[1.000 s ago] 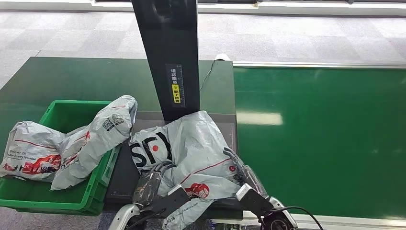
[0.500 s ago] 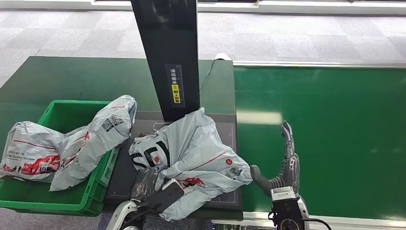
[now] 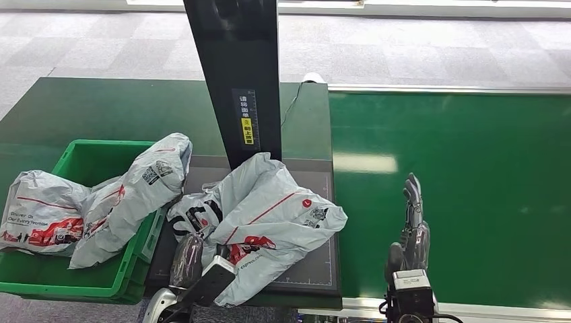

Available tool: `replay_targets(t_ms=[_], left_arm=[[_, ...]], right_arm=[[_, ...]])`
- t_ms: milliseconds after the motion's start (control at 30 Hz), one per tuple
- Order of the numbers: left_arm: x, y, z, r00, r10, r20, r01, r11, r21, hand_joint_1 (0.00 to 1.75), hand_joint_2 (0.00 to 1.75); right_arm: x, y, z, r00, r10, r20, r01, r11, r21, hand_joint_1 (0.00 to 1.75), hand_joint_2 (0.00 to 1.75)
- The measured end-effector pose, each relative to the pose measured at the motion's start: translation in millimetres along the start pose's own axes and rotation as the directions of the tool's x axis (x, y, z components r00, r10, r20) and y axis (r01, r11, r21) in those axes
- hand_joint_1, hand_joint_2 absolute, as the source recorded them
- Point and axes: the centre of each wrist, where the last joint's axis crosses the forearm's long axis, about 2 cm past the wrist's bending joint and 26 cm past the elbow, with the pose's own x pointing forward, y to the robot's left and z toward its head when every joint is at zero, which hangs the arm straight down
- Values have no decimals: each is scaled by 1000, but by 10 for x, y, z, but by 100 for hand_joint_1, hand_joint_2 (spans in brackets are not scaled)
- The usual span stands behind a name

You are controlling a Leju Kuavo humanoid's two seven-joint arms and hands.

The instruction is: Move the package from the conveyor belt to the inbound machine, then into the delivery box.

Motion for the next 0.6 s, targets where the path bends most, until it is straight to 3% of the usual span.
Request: replay_targets(t_ms=[167,300,467,600], left_arm=[[-1,11,22,1000,-1,0,1,1000,3,175,175],[1,30,32,999,3,50,-6,998,64,175,175],[130,163,26,952,-139,274,46,946,322,175,175],[390,257,28,869,-289,403,100,898,429,175,175]], right_arm=[[0,0,2,1000,0,0,0,1000,0,0,0],[0,-1,3,1000,-2,-1,2,1000,0,0,175],[-5,0,-7,1000,-18,-7,18,1000,2,0,175],[-25,4,-25,999,-24,-36,25,1000,4,0,175]])
